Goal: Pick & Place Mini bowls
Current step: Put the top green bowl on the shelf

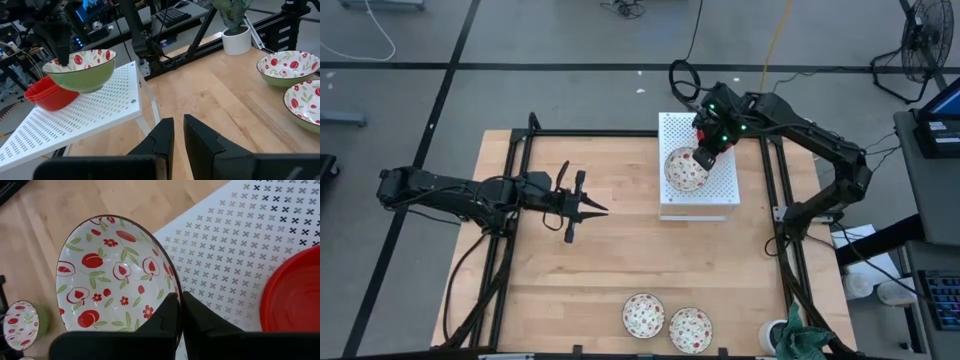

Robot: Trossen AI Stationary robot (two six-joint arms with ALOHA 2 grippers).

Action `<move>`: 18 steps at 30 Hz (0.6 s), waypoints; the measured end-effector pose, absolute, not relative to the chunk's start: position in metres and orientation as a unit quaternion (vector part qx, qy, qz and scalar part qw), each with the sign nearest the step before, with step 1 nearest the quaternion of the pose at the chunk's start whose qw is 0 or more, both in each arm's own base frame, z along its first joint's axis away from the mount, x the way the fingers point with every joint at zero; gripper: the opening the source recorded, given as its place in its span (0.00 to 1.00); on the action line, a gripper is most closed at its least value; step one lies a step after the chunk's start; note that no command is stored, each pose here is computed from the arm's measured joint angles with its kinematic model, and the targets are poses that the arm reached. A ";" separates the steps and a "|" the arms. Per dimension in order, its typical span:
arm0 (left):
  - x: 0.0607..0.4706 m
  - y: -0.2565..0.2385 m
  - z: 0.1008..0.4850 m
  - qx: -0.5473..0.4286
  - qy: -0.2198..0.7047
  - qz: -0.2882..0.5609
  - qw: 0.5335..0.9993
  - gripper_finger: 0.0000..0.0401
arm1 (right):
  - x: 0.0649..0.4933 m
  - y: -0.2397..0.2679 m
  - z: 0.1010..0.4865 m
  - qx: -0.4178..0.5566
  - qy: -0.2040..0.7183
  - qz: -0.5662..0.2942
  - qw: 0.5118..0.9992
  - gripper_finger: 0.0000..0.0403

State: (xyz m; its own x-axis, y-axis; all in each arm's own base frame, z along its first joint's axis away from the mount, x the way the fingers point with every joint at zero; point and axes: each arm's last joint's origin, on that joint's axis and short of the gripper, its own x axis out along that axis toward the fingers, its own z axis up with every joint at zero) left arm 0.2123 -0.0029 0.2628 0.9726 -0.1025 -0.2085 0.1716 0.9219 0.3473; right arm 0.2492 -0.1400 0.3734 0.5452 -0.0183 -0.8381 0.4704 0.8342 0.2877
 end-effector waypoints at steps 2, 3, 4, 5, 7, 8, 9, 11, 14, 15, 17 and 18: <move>0.212 -0.003 0.263 0.185 0.094 -0.070 0.976 0.12 | 0.249 -0.140 0.373 0.249 0.454 -0.145 0.843 0.00; 0.212 -0.003 0.263 0.185 0.094 -0.070 0.976 0.12 | 0.249 -0.140 0.373 0.249 0.454 -0.145 0.843 0.00; 0.212 -0.003 0.263 0.185 0.094 -0.070 0.976 0.12 | 0.249 -0.140 0.373 0.249 0.455 -0.145 0.843 0.00; 0.212 -0.003 0.263 0.185 0.094 -0.070 0.976 0.12 | 0.250 -0.140 0.371 0.249 0.455 -0.144 0.842 0.00; 0.212 -0.003 0.263 0.185 0.094 -0.070 0.976 0.12 | 0.250 -0.140 0.366 0.255 0.459 -0.145 0.838 0.00; 0.212 -0.003 0.263 0.185 0.094 -0.070 0.976 0.12 | 0.251 -0.140 0.362 0.258 0.463 -0.146 0.835 0.00; 0.212 -0.003 0.263 0.185 0.094 -0.070 0.976 0.12 | 0.251 -0.141 0.358 0.260 0.467 -0.146 0.832 0.00; 0.212 -0.003 0.263 0.185 0.094 -0.070 0.976 0.12 | 0.251 -0.141 0.352 0.262 0.474 -0.147 0.827 0.00; 0.212 -0.003 0.263 0.185 0.094 -0.070 0.976 0.12 | 0.251 -0.141 0.344 0.268 0.482 -0.142 0.822 0.00; 0.212 -0.003 0.263 0.185 0.094 -0.070 0.976 0.12 | 0.251 -0.140 0.342 0.272 0.483 -0.136 0.821 0.00; 0.212 -0.003 0.263 0.185 0.094 -0.070 0.976 0.12 | 0.252 -0.140 0.338 0.280 0.481 -0.129 0.821 0.00; 0.212 -0.003 0.263 0.185 0.094 -0.070 0.976 0.12 | 0.252 -0.140 0.337 0.282 0.481 -0.126 0.821 0.00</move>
